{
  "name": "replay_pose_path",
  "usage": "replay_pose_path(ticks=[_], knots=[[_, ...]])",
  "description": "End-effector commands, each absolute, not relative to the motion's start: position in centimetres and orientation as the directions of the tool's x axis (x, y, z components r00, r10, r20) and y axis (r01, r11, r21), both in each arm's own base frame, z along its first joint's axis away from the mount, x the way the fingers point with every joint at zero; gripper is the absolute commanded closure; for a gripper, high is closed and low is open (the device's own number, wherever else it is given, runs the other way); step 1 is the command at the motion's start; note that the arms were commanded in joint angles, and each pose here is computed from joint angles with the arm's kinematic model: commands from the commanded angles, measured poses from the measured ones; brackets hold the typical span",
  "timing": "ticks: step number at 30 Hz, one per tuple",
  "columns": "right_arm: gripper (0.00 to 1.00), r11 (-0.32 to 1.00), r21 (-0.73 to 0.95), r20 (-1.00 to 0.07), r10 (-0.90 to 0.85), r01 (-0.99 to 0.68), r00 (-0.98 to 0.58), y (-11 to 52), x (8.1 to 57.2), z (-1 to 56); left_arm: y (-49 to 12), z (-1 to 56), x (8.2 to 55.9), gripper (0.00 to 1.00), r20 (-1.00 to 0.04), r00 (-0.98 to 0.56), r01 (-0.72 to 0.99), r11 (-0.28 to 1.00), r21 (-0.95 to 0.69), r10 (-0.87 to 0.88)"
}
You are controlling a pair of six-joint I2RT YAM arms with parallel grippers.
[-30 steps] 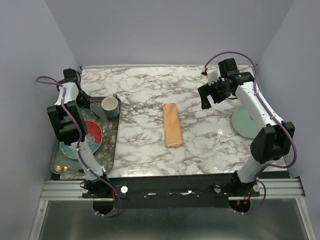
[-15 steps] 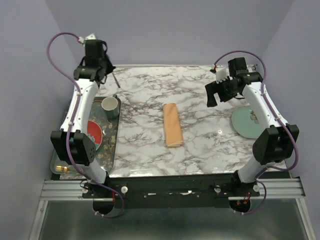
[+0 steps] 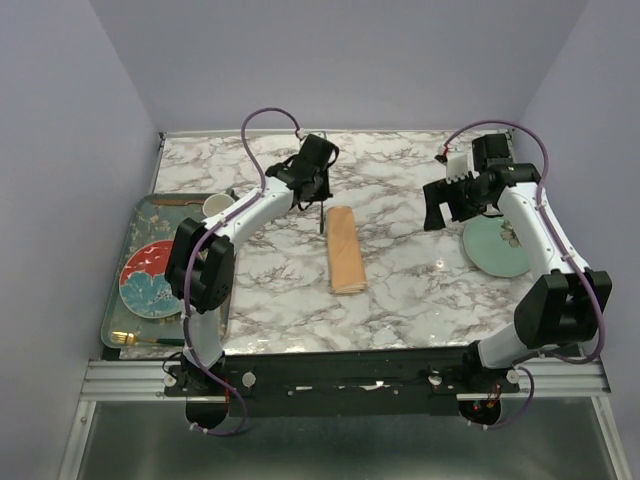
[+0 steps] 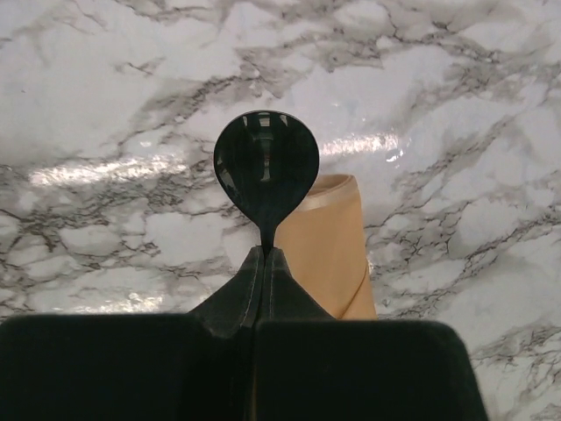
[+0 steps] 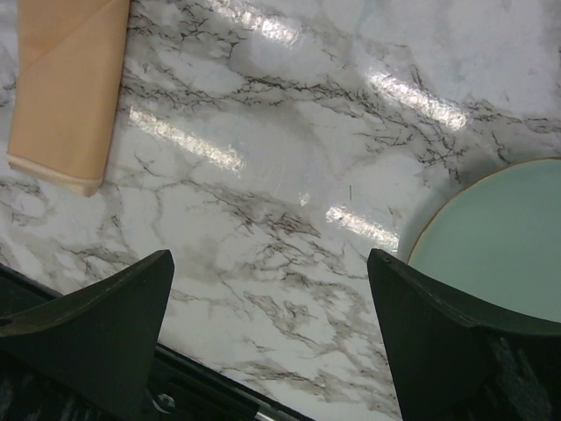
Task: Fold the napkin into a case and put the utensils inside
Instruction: Insert the spoon into the folded napkin.
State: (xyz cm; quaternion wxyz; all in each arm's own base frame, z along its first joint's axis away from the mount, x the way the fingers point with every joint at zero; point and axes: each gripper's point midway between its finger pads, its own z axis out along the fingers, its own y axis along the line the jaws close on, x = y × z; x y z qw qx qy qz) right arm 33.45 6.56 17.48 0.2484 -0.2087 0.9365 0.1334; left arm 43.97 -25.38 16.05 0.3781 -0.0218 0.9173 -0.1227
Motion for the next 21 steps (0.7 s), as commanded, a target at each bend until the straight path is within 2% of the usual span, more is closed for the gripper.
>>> replay_pose_path(ticks=[1, 15, 21], knots=[[0.0, 0.869, 0.181, -0.526, -0.311, -0.461, -0.792, 7.0, 31.8, 17.4, -28.0, 14.5, 43.9, 1.0, -0.681, -0.711, 0.03, 0.96, -0.278, -0.175], [0.0, 0.875, 0.172, -0.518, -0.31, -0.452, -0.797, 6.7, 30.7, 17.1, -30.5, 9.4, 44.5, 1.0, -0.623, -0.752, -0.016, 0.952, -0.307, -0.214], [0.0, 0.88, 0.161, -0.514, -0.311, -0.446, -0.799, 6.4, 30.3, 16.9, -31.0, 8.3, 43.1, 1.0, -0.577, -0.787, -0.029, 0.946, -0.322, -0.22]])
